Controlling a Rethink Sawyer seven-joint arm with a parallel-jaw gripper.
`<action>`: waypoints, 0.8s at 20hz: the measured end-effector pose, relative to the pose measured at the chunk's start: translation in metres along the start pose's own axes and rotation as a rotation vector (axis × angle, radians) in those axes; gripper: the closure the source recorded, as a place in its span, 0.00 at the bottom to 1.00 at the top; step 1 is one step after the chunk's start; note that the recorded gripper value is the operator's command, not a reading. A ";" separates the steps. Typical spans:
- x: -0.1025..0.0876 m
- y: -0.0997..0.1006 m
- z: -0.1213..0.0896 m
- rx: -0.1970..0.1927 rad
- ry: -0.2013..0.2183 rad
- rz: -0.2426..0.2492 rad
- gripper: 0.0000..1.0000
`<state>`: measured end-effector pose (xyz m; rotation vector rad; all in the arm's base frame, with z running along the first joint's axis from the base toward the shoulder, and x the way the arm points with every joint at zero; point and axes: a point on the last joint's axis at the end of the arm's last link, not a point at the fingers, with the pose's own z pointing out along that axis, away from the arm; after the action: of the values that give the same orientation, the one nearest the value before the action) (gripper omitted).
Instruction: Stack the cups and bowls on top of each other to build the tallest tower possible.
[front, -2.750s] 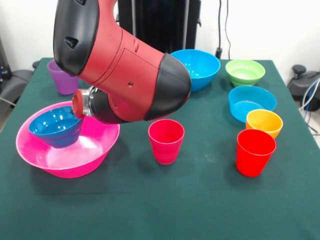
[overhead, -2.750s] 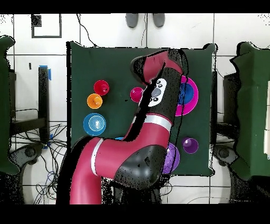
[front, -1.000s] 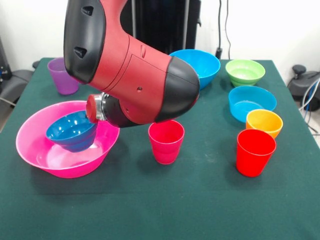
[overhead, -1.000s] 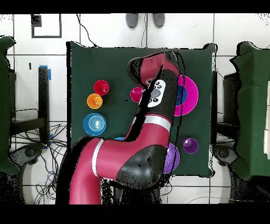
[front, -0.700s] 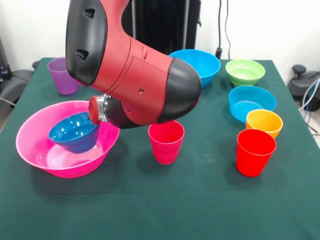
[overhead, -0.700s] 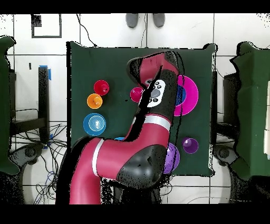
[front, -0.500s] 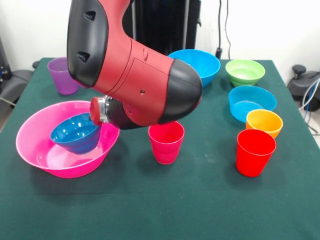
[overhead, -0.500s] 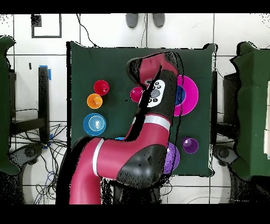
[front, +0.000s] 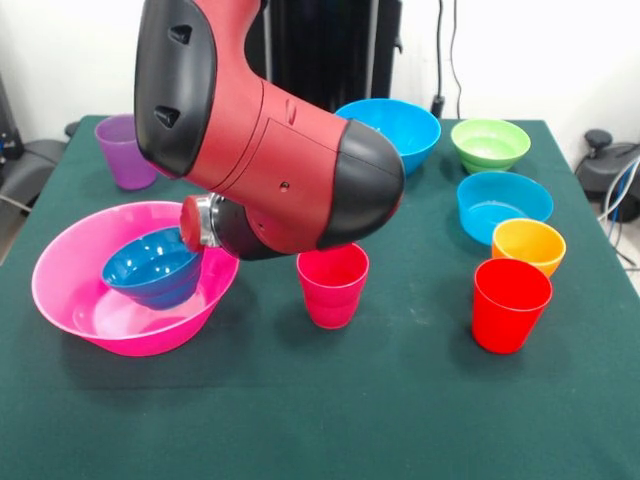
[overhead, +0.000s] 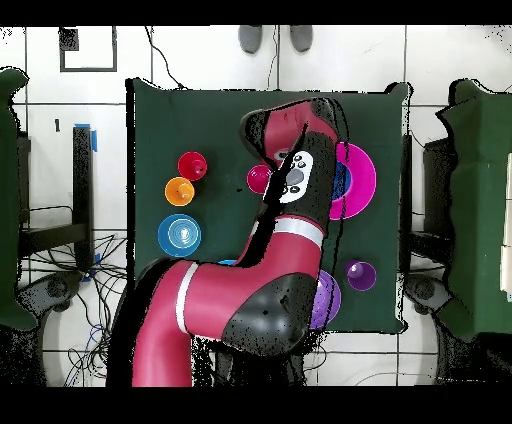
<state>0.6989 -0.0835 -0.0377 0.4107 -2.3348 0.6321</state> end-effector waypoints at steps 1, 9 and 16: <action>0.000 0.000 0.000 0.001 -0.001 0.000 1.00; -0.001 -0.011 0.008 0.032 -0.020 0.003 1.00; -0.002 -0.014 0.010 0.037 -0.026 0.004 1.00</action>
<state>0.7008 -0.1001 -0.0409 0.4335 -2.3524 0.6769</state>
